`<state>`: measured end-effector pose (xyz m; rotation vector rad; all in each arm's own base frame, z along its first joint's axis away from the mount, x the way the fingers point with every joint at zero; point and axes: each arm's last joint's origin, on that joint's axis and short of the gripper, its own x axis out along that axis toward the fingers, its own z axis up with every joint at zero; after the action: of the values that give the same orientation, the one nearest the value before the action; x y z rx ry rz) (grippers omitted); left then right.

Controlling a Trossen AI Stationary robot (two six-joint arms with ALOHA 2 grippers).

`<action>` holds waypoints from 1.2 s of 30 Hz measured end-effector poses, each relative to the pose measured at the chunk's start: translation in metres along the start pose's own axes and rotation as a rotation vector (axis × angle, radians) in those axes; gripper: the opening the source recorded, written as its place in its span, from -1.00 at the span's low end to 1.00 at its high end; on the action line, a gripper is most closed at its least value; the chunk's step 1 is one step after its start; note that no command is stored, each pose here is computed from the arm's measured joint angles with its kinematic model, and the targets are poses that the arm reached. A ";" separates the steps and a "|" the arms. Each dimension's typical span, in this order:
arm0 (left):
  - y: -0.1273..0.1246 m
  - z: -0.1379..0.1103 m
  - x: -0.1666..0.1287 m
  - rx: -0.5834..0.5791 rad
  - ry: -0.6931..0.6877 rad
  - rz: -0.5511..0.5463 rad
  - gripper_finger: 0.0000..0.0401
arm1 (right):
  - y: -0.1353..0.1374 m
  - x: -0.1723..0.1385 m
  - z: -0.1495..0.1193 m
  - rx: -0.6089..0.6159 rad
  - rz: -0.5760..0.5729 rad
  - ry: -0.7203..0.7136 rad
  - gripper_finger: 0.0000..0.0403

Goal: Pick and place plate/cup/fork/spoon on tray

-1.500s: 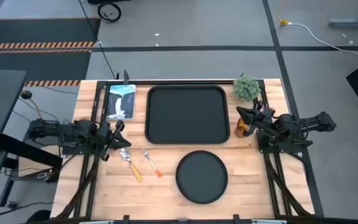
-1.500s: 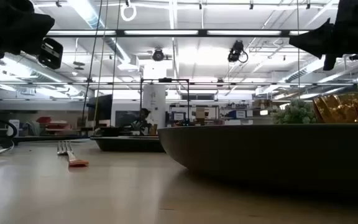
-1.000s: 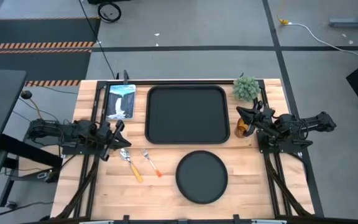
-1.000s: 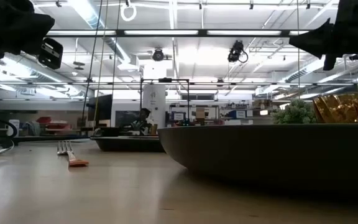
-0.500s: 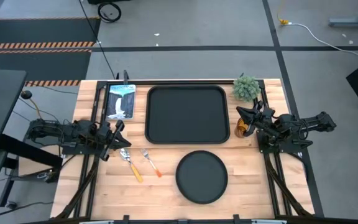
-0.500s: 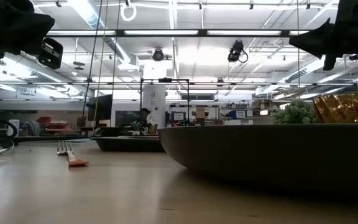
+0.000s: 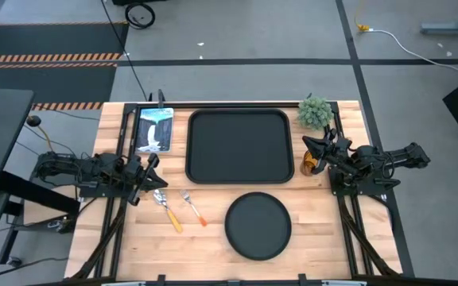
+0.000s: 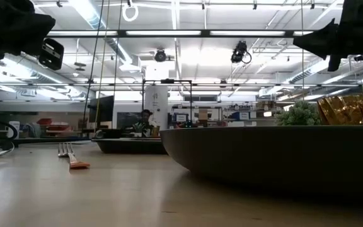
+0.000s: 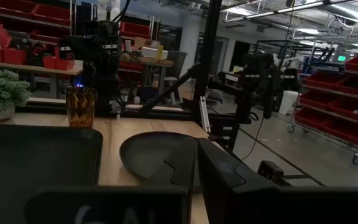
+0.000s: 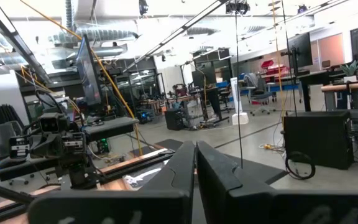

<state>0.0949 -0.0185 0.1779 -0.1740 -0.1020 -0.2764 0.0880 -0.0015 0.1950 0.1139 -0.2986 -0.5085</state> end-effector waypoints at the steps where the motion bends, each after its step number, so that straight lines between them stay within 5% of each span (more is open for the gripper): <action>1: 0.000 0.000 0.000 0.000 0.000 0.000 -0.86 | 0.000 0.000 0.000 0.000 0.000 0.000 -0.89; 5: 0.000 0.000 0.000 -0.006 -0.002 0.000 -0.86 | 0.000 0.000 0.000 0.000 0.000 0.000 -0.89; 9: 0.000 0.002 0.000 -0.200 -0.025 0.014 -0.86 | 0.000 0.000 0.000 0.000 0.000 0.000 -0.89; 17: 0.007 0.012 -0.002 -0.325 -0.207 0.266 -0.86 | 0.000 0.000 0.000 0.000 0.000 0.000 -0.89; 36: 0.021 0.013 0.010 -0.012 -0.202 0.623 -0.87 | -0.002 0.000 0.010 -0.039 -0.016 -0.088 -0.89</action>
<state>0.1097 0.0008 0.1886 -0.2366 -0.2394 0.3633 0.0842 -0.0032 0.2044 0.0567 -0.3736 -0.5360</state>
